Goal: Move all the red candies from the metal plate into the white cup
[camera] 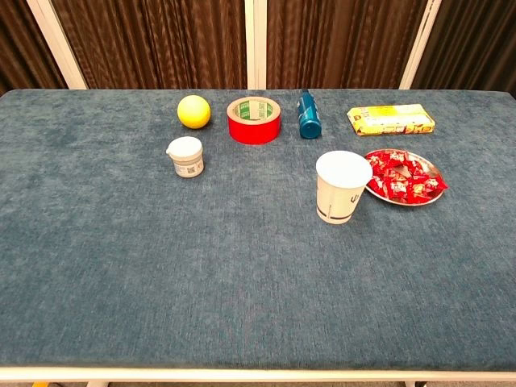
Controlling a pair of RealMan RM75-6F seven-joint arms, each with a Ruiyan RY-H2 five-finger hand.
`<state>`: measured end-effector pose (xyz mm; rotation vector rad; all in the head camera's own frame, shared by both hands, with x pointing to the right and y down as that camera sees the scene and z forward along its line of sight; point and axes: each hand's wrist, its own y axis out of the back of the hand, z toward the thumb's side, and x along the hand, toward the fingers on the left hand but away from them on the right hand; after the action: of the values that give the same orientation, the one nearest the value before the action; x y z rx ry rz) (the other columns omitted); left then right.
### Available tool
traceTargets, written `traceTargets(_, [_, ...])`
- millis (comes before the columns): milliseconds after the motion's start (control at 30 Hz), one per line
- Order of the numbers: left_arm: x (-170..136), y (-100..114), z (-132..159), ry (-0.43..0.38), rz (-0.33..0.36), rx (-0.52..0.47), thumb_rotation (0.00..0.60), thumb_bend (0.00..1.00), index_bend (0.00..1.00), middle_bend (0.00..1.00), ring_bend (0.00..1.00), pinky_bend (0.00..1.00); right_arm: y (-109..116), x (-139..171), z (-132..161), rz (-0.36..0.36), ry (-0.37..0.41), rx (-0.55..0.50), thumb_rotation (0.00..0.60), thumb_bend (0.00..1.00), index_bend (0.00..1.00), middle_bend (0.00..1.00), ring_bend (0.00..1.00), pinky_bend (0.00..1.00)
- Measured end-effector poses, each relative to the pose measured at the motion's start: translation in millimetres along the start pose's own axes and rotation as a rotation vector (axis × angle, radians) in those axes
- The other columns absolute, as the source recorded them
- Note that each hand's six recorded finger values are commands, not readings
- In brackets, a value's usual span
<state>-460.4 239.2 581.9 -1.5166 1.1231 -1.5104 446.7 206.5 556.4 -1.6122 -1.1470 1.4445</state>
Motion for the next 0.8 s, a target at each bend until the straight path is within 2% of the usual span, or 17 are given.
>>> traceTargets(233, [-0.1, -0.3, 2.7, 0.010, -0.003, 0.009, 0.600, 0.11, 0.30, 0.25, 0.17, 0.28, -2.0, -5.0, 1.8, 0.027, 0.019, 0.002, 0.600, 0.11, 0.17, 0.27, 0.08, 0.26])
traceTargets(433, [-0.7, 0.8, 2.2, 0.018, -0.004, 0.003, 0.600, 0.11, 0.30, 0.25, 0.17, 0.28, -16.9, -28.3, 19.6, 0.093, 0.082, 0.040, 0.600, 0.11, 0.17, 0.30, 0.09, 0.26])
traceTargets(633, [-3.5, 1.8, -3.5, 0.034, -0.009, 0.005, 0.600, 0.11, 0.30, 0.25, 0.17, 0.28, -44.0, -76.0, 51.2, 0.191, 0.153, 0.087, 0.600, 0.12, 0.21, 0.32, 0.10, 0.27])
traceTargets(800, [-5.3, -0.7, -8.7, 0.049, -0.018, -0.001, 0.600, 0.11, 0.30, 0.25, 0.17, 0.28, -79.3, -123.4, 85.4, 0.293, 0.203, 0.161, 0.600, 0.15, 0.25, 0.33, 0.10, 0.25])
